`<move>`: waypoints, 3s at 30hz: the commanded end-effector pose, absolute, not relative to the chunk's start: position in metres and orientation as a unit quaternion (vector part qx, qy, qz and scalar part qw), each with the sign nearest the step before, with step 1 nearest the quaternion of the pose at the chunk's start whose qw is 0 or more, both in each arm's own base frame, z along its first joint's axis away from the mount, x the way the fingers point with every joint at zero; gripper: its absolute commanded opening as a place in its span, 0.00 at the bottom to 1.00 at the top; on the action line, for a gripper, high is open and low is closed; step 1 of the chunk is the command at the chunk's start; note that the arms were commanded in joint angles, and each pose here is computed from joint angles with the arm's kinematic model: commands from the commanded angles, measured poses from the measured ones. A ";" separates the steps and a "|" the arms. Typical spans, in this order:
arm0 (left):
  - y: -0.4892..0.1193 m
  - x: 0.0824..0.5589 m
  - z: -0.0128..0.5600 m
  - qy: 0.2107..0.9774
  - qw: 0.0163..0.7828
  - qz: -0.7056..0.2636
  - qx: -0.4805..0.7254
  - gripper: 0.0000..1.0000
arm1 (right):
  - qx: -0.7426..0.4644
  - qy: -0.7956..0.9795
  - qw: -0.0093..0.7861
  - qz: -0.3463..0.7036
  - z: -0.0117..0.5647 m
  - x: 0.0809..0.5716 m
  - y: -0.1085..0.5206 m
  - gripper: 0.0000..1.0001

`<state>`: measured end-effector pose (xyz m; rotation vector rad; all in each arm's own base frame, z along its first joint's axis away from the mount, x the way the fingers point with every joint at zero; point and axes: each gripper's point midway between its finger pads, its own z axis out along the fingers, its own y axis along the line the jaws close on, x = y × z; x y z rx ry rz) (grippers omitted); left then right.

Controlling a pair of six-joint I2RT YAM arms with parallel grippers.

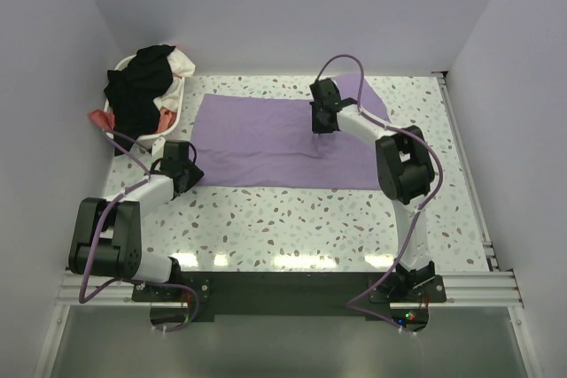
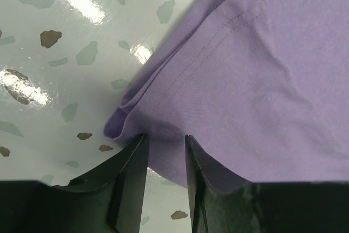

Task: Fold and stack the t-shirts
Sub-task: Fold the tshirt

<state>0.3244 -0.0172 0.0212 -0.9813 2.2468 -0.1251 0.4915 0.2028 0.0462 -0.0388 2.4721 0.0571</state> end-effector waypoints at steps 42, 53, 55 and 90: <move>-0.050 0.402 0.065 0.830 0.422 -0.161 -0.327 0.44 | 0.290 0.881 0.340 0.156 0.063 0.389 0.071 0.65; -0.027 0.358 0.011 0.851 0.367 -0.081 -0.367 0.41 | 0.382 0.865 0.307 0.107 0.021 0.350 0.036 0.64; -0.022 0.350 0.009 0.849 0.363 -0.070 -0.378 0.41 | 0.392 0.868 0.290 0.092 0.015 0.339 0.032 0.64; -0.007 0.222 0.033 0.817 0.382 -0.079 -0.424 0.38 | 0.426 0.858 0.275 0.088 0.059 0.198 0.020 0.64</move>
